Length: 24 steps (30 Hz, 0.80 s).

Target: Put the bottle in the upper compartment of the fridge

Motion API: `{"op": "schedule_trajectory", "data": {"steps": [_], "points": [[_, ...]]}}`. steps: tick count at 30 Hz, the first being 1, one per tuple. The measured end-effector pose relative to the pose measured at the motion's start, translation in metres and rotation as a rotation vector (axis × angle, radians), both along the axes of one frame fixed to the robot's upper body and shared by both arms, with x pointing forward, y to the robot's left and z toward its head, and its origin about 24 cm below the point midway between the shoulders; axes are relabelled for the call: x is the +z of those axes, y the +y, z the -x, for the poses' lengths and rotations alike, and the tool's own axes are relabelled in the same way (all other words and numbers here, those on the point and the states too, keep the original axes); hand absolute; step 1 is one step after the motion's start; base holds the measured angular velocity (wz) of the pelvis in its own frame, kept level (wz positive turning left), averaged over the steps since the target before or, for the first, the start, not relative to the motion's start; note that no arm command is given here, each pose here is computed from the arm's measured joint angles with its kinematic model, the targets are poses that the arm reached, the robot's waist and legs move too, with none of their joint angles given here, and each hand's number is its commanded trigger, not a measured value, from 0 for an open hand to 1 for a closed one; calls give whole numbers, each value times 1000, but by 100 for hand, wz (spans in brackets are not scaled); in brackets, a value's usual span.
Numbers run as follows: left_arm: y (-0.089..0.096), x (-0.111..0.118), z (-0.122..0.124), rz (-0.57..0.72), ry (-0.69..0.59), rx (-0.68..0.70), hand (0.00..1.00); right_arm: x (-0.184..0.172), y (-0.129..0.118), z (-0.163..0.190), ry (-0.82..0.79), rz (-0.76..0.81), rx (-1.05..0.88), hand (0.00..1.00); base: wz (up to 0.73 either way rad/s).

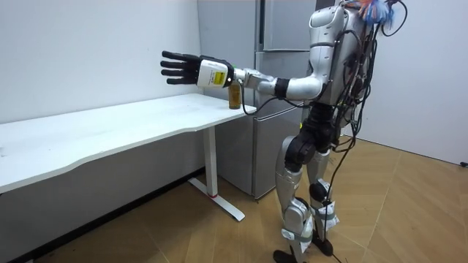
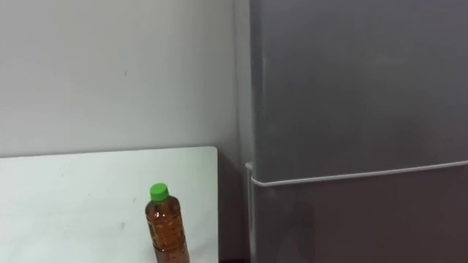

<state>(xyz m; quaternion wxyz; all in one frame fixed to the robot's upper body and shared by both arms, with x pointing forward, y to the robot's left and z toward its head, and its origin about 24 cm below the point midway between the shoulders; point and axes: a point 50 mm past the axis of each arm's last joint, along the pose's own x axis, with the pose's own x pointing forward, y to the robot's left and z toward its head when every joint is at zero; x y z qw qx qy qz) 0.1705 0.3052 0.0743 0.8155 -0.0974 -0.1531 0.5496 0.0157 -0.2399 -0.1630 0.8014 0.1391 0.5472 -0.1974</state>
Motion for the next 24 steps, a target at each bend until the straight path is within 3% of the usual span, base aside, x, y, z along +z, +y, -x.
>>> {"op": "schedule_trajectory", "data": {"steps": [4, 10, 18, 24], "points": [[-8, 11, -10, -13, -57, -56, 0, 0, 1, -5, -6, 5, 36, 0, 7], [-27, 22, -34, 20, -136, -269, 0, 0, 3, -13, -21, -22, 52, 0, 0], [-70, 32, -73, 22, -140, -623, 0, -2, 11, -27, -31, -58, 70, 0, -7], [-91, 59, -92, -56, -223, -814, 0, -3, 13, -29, -28, -73, 65, 0, -5]]}}
